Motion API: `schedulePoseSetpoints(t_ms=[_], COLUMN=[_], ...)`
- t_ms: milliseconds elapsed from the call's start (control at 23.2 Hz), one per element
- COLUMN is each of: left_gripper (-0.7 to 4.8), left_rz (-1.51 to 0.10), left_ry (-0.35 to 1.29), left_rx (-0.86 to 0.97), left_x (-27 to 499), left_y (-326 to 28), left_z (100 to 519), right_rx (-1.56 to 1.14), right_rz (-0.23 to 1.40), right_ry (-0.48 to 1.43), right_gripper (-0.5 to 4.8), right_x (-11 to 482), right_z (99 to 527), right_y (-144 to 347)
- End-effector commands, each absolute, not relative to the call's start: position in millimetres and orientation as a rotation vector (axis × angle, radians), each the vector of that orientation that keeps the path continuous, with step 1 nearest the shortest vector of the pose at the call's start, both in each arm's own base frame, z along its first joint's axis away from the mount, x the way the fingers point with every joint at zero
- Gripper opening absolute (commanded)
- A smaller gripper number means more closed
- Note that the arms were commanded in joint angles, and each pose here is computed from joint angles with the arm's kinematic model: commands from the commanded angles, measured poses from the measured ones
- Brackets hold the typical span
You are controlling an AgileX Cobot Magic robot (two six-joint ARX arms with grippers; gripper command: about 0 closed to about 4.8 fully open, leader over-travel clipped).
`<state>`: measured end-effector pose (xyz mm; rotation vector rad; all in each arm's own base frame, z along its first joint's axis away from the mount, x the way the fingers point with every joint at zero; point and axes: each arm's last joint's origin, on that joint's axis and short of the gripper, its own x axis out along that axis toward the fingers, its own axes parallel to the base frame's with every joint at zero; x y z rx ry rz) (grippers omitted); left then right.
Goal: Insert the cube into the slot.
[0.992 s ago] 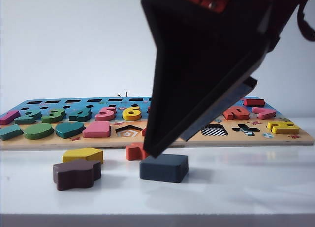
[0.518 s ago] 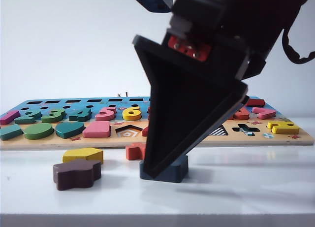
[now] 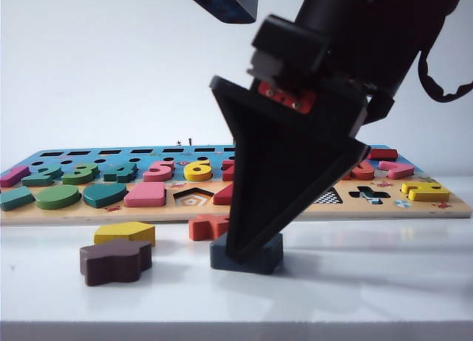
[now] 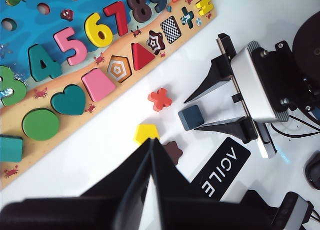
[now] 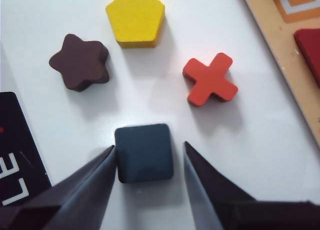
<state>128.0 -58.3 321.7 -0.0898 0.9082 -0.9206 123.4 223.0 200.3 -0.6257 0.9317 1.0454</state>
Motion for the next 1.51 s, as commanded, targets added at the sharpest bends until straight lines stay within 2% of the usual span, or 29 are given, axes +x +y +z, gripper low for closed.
schedulePoseSetpoints(t_ms=[43, 345, 647, 906, 1165, 1337, 1510], left_gripper=[0.17, 0.17, 0.17, 0.17, 0.17, 0.17, 0.17], left_rz=[-0.93, -0.929, -0.929, -0.929, -0.929, -0.929, -0.929], left_ry=[0.893, 0.893, 0.893, 0.893, 0.893, 0.892, 0.893], left_rx=[-0.084, -0.084, -0.084, -0.084, -0.084, -0.084, -0.084], left_x=[128.3, 128.4, 128.4, 128.3, 128.2, 128.3, 128.3], left_y=[-58.4, -58.4, -58.4, -58.4, -58.4, -58.4, -58.4], left_z=[323.4, 323.5, 323.5, 323.4, 323.5, 323.5, 323.5], right_rx=[-0.625, -0.626, -0.625, -0.655, -0.778, -0.928, -1.03], right_rz=[1.048, 1.048, 1.048, 1.05, 0.996, 0.898, 0.904], right_ry=[0.91, 0.91, 0.91, 0.886, 0.771, 0.684, 0.636], right_gripper=[2.15, 2.01, 1.11, 1.11, 1.11, 1.11, 1.11], right_x=[124.3, 124.3, 124.3, 124.6, 133.9, 144.8, 151.1], right_z=[202.3, 202.2, 202.4, 206.7, 238.6, 262.3, 269.4], right_y=[224.4, 224.4, 224.5, 223.5, 214.0, 196.7, 182.3])
